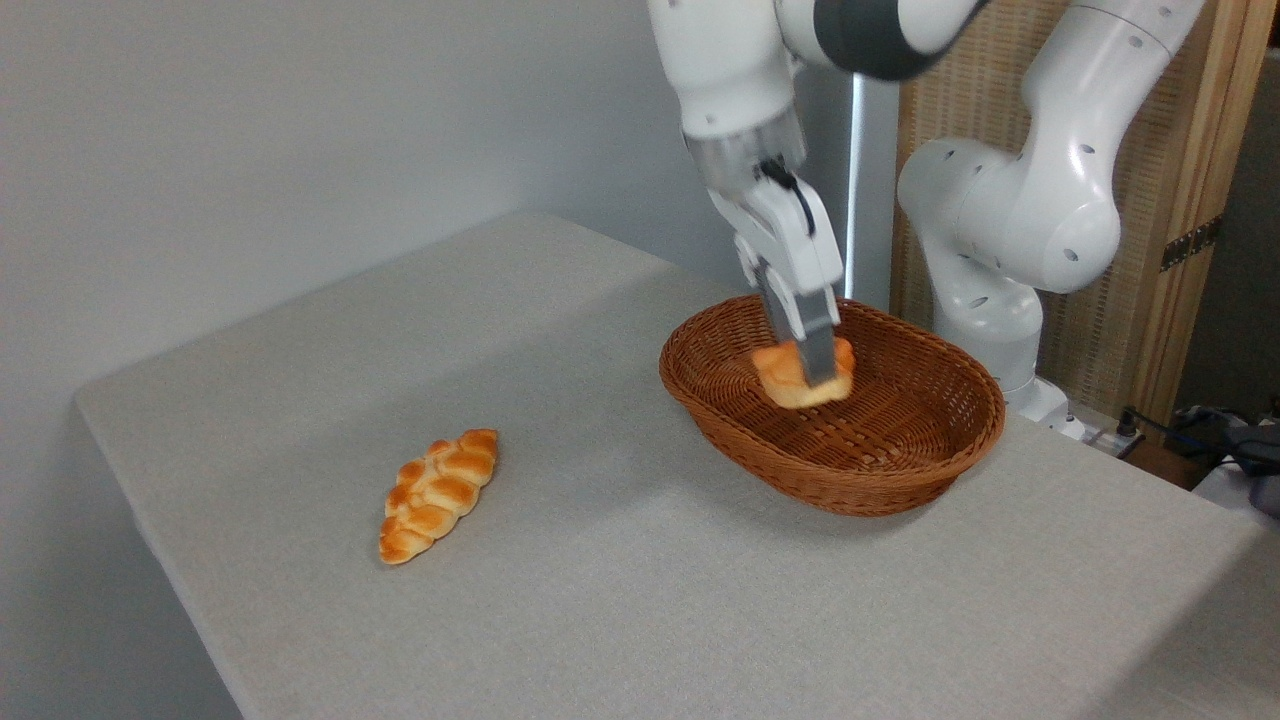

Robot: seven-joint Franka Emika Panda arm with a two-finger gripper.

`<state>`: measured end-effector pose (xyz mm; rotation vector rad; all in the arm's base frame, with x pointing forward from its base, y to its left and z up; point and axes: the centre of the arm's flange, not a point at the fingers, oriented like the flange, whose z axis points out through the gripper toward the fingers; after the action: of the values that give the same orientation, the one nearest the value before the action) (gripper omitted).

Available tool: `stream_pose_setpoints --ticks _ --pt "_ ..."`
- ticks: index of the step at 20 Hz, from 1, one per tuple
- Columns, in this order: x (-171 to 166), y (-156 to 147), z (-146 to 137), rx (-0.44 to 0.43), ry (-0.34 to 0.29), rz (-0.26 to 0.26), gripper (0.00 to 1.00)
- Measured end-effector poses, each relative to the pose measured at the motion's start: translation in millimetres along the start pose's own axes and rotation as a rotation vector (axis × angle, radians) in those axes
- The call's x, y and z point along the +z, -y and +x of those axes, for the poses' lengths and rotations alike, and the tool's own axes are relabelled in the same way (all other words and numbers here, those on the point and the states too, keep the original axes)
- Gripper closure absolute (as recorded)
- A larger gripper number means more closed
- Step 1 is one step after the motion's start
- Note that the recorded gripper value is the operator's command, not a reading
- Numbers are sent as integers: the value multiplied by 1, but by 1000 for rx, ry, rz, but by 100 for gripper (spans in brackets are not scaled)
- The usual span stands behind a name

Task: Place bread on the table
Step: 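Lift the bun out of the basket and carry it beside the braided loaf, then lower the bun onto the table and open the gripper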

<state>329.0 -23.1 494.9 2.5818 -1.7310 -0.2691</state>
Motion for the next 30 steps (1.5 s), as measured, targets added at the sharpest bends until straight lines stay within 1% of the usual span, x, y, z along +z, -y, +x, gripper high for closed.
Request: stream_pose_setpoints --ticks 1,2,4,8,10,11,12,14,15,17,19,20,22,23,25,27,30 --pt "-18 6 2 -8 -30 16 55" --pt "-35 14 4 -16 -55 30 52" --pt "-59 31 12 -25 -79 49 52" --pt "-83 79 42 -37 -97 58 52" --pt "-87 105 58 -47 -114 79 51" --pt "-86 117 65 -54 -122 98 49" --pt "-82 129 72 -59 -130 118 43" --pt "-67 151 87 -63 -148 163 41" --pt "-59 161 95 -64 -155 184 38" --pt "-42 178 107 -63 -163 213 28" --pt "-25 191 116 -51 -143 240 21" --pt "-16 197 120 -40 -121 253 21" --pt "-2 203 125 -22 -87 259 9" --pt "2 204 127 -13 -71 259 7" --pt "8 206 128 4 -37 266 0" --pt "14 206 130 19 -13 269 0" --pt "17 204 134 30 -6 265 0"
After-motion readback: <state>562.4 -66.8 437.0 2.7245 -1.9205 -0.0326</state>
